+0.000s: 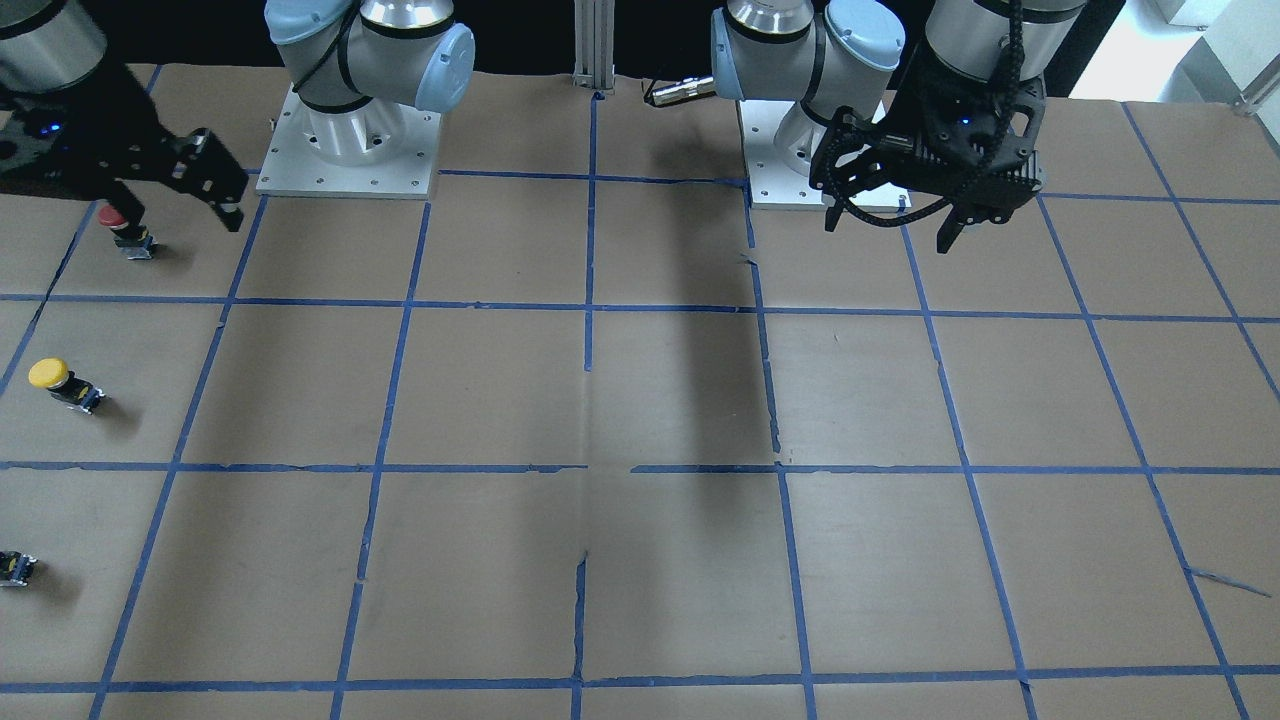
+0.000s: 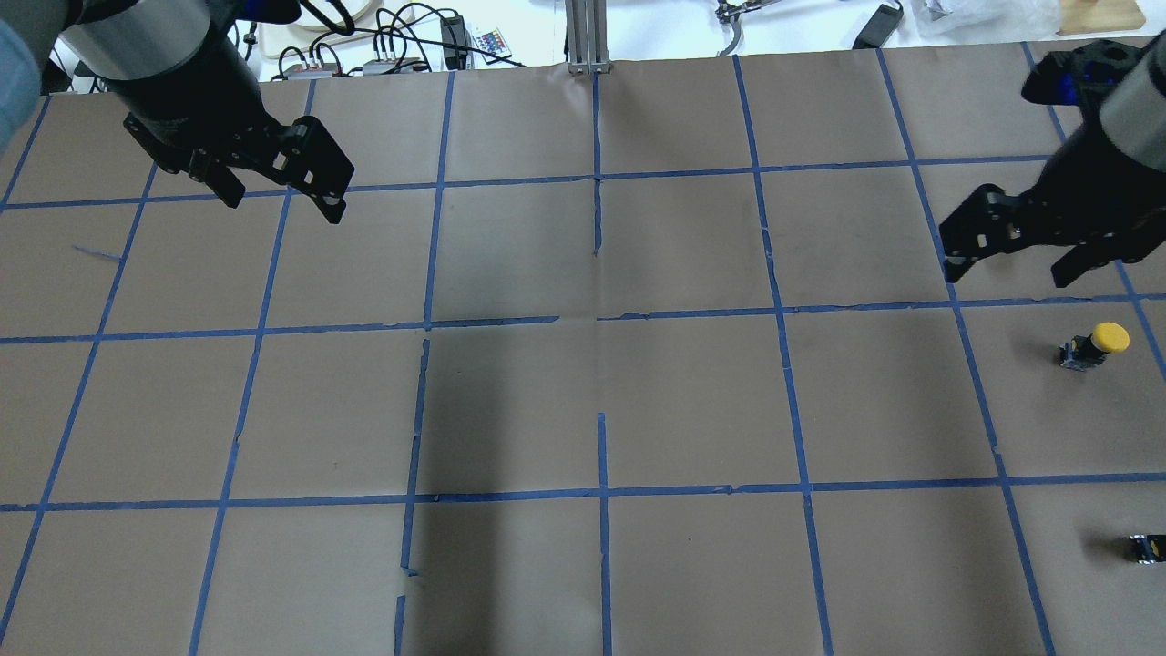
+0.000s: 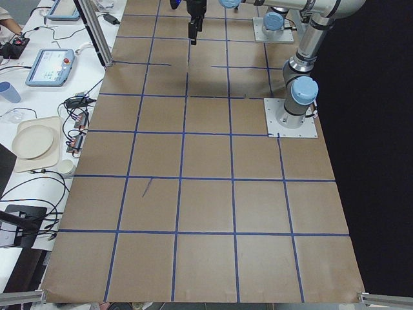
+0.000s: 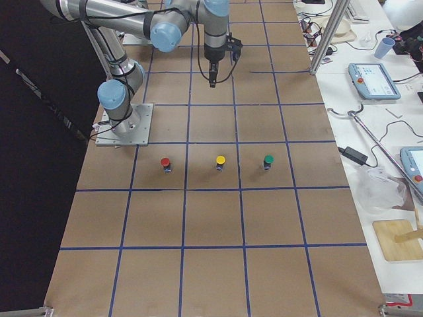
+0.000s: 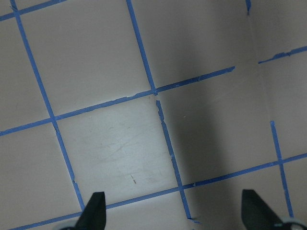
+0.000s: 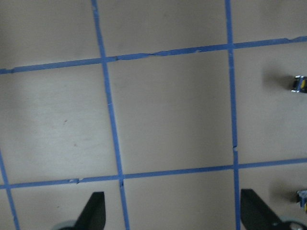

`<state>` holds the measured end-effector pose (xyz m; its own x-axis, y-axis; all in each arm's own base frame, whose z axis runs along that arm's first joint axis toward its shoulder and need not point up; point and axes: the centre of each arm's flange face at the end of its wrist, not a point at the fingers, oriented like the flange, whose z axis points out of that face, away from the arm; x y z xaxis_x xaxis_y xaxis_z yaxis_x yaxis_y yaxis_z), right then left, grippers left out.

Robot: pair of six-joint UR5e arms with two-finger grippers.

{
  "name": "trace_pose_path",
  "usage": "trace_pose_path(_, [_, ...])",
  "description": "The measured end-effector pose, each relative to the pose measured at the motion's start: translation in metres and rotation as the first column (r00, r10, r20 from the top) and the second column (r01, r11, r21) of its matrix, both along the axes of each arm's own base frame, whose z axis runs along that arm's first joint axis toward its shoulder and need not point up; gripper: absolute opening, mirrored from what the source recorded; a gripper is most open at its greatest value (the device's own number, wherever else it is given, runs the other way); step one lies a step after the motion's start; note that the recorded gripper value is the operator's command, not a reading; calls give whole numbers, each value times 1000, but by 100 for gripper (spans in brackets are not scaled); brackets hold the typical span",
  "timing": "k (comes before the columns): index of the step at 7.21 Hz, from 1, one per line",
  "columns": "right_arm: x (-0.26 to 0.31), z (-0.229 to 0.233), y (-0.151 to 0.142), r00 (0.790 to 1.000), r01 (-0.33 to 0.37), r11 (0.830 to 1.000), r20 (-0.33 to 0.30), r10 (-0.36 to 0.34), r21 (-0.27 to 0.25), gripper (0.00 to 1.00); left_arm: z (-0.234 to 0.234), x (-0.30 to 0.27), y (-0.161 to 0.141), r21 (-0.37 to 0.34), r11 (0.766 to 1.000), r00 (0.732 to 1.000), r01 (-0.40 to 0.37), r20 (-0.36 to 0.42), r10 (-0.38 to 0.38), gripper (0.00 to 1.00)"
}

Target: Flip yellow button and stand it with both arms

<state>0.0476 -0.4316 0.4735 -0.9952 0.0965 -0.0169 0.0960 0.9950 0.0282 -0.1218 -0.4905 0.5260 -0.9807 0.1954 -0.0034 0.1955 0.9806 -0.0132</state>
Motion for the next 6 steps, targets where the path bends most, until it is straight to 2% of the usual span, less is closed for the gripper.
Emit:
trace_pose_path(1, [45,18,13,1000,2,1000,-3,-2,-6,100,0,8,-1,2,999,999,-48,-1,48,99])
trace_pose_path(3, [89,38,30,1000,-13,1000,-7,13,-12,100,-3,12,-1,10,990,990,-138,4,138,99])
trace_pose_path(5, [95,34,26,1000,-16,1000,-8,17,15,100,-7,5,-4,21,973,973,-231,11,231,99])
trace_pose_path(6, [91,30,17,1000,-10,1000,-10,10,27,100,-6,-3,-2,34,970,970,-243,16,242,99])
